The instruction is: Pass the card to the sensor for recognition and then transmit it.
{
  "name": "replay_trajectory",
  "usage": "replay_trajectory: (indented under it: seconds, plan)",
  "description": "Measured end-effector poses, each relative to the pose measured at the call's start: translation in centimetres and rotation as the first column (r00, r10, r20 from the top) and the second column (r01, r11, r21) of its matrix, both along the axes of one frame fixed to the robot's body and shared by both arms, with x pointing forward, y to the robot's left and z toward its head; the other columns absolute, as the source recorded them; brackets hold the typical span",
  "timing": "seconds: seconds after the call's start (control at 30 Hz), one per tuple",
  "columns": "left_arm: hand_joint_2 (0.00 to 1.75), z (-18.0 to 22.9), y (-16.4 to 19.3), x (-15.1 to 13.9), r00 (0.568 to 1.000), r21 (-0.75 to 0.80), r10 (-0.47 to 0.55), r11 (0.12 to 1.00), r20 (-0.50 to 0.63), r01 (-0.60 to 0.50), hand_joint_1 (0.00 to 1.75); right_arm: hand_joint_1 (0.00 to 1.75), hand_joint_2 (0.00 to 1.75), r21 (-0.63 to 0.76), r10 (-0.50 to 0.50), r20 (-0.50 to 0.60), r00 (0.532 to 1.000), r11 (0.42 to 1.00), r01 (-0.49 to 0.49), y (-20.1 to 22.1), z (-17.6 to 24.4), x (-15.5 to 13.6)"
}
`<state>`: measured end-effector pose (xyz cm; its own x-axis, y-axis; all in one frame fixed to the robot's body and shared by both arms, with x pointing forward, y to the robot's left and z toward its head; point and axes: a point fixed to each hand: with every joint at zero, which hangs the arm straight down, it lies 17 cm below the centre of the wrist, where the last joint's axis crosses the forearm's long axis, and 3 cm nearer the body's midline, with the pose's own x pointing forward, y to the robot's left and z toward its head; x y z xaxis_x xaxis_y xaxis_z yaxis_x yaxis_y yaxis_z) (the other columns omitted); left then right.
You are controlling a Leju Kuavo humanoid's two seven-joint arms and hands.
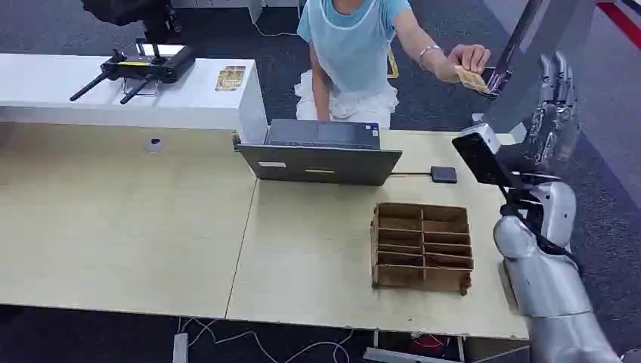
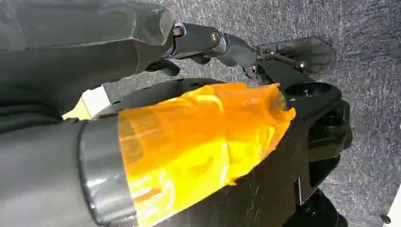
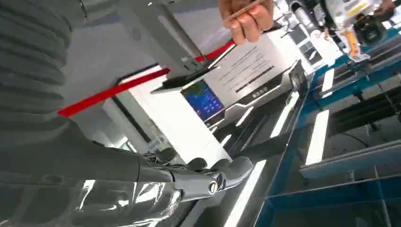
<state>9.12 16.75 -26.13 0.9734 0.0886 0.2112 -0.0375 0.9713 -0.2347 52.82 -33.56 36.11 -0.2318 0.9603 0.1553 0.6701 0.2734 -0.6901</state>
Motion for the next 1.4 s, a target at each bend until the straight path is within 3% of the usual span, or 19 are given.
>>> replay_trajectory:
  seconds: [0.43, 0.77, 0.8, 0.83, 0.87, 0.9, 1.4]
  plan:
    - [0.0, 0.0, -0.2, -0.1, 0.999, 0.006, -0.054, 0.999, -0.004, 0.054, 0.0, 0.0, 1.75, -0.147, -0.14, -0.093, 0.986, 0.981, 0.126, -1.8, 0.1, 5.7]
    - [0.0, 0.0, -0.4, -0.1, 0.998, 0.005, -0.063, 0.998, -0.008, 0.063, 0.0, 0.0, 1.75, -0.221, -0.219, -0.124, 0.968, 0.957, 0.188, -3.7, -0.3, 7.6]
    - [0.0, 0.0, -0.4, -0.1, 0.998, 0.005, -0.065, 0.998, -0.008, 0.065, 0.0, 0.38, 1.75, -0.224, -0.226, -0.128, 0.966, 0.955, 0.193, -4.0, -0.4, 7.7]
    - [0.0, 0.0, -0.5, -0.1, 0.998, 0.004, -0.065, 0.998, -0.008, 0.065, 0.0, 1.34, 1.75, -0.228, -0.23, -0.131, 0.964, 0.954, 0.196, -4.2, -0.6, 7.8]
    - [0.0, 0.0, -0.5, -0.1, 0.998, 0.004, -0.065, 0.998, -0.008, 0.065, 0.0, 1.45, 1.75, -0.23, -0.233, -0.133, 0.963, 0.953, 0.199, -4.3, -0.7, 7.8]
    - [0.0, 0.0, -0.5, -0.1, 0.998, 0.004, -0.065, 0.998, -0.008, 0.065, 0.0, 1.73, 1.75, -0.232, -0.236, -0.135, 0.962, 0.952, 0.201, -4.5, -0.8, 7.8]
    - [0.0, 0.0, -0.5, -0.1, 0.998, 0.008, -0.067, 0.998, -0.008, 0.067, 0.0, 1.75, 1.75, -0.253, -0.257, -0.155, 0.954, 0.944, 0.213, -5.5, -1.9, 8.0]
